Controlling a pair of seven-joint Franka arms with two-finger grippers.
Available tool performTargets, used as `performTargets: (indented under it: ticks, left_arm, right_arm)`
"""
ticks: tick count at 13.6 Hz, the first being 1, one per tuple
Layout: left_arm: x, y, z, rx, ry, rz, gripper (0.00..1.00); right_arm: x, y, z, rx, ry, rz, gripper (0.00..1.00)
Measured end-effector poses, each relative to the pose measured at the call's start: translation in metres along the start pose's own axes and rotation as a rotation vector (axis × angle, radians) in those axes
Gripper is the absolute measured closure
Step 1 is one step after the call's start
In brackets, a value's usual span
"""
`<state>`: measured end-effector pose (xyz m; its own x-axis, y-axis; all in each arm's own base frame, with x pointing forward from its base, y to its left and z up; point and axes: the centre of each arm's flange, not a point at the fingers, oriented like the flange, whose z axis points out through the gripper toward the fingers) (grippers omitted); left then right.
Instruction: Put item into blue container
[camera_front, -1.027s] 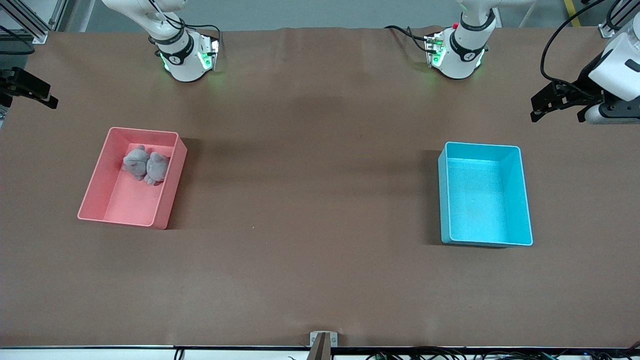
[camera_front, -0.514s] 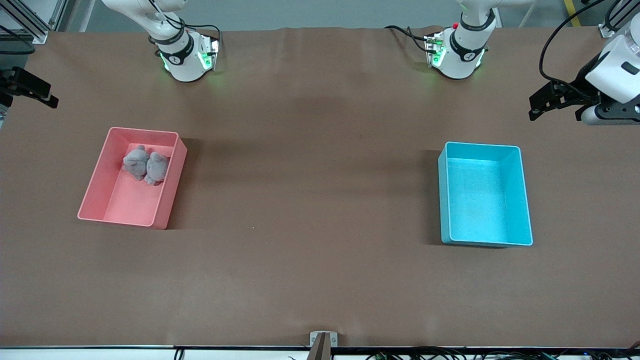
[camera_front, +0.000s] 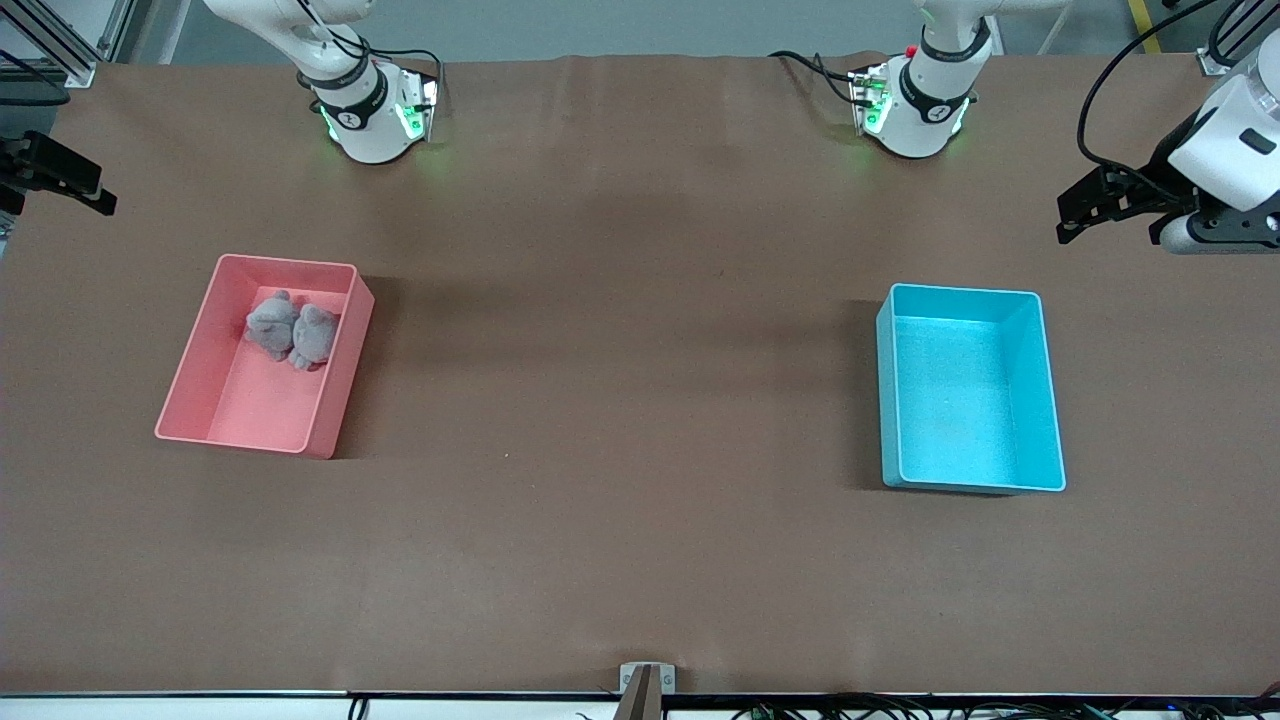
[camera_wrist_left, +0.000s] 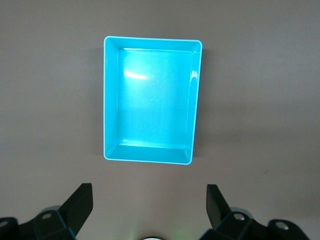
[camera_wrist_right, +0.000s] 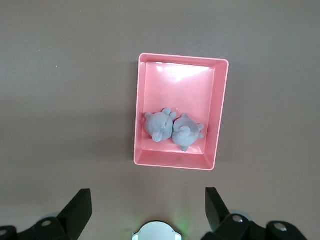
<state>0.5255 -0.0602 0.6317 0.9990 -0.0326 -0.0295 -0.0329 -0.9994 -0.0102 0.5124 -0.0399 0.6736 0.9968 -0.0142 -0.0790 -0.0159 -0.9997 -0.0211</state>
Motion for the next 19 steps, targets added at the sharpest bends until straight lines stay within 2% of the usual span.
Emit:
performTargets:
  ticks: [14,17,19]
  left_arm:
    - [0.002,0.000,0.002,-0.001,-0.003,0.001,0.00]
    - [0.002,0.000,0.002,-0.001,-0.003,0.001,0.00]
    - [0.003,0.000,0.002,-0.001,-0.001,0.001,0.00]
  right_arm:
    - [0.001,0.004,-0.001,0.000,0.010,-0.039,0.00]
    - [0.010,0.007,0.012,0.001,-0.015,-0.034,0.00]
    - [0.034,0.012,0.042,-0.001,-0.051,-0.025,0.00]
